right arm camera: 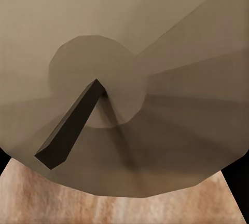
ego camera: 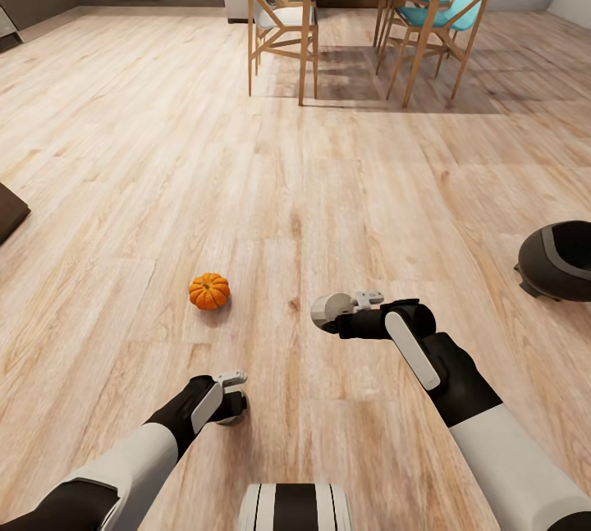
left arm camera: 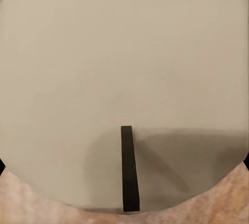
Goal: Place each of the two pumpkins and all three candles from the living room inside a cabinet in the living room (use any cabinet), then make sure every cabinet is closed, and position the cauldron so it is next to a table in the living room.
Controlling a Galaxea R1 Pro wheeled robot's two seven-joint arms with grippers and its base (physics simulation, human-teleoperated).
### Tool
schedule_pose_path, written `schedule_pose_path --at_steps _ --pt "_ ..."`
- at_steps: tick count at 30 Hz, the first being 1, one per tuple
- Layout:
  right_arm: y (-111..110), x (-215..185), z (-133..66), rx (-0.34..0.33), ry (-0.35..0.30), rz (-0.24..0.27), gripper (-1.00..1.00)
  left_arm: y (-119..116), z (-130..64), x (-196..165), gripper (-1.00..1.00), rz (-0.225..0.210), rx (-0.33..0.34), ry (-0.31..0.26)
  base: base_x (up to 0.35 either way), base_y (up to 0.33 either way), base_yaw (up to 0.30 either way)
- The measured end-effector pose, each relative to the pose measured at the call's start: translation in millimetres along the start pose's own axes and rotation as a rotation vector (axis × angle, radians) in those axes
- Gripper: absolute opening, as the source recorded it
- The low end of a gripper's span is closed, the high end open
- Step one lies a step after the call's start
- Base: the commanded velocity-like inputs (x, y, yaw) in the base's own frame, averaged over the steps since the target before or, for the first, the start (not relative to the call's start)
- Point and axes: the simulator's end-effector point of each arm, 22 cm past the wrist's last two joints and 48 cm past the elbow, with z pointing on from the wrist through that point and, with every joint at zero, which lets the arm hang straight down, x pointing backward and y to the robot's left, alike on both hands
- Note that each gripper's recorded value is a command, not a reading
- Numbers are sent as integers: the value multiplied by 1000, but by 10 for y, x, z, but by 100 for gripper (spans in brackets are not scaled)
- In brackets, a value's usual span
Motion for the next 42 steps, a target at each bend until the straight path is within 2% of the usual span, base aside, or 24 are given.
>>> schedule_pose_path --at_steps 16,31,42 --pt "2 -1 1 0 0 -1 -100 -4 0 0 -100 0 2 1 0 0 0" --pt "78 -186 -279 8 -46 -17 -100 -87 -305 -242 -100 5 20 -64 0 0 0" --pt "73 -226 -426 24 -53 -16 -100 -187 -534 -387 -100 11 40 -107 0 0 0"
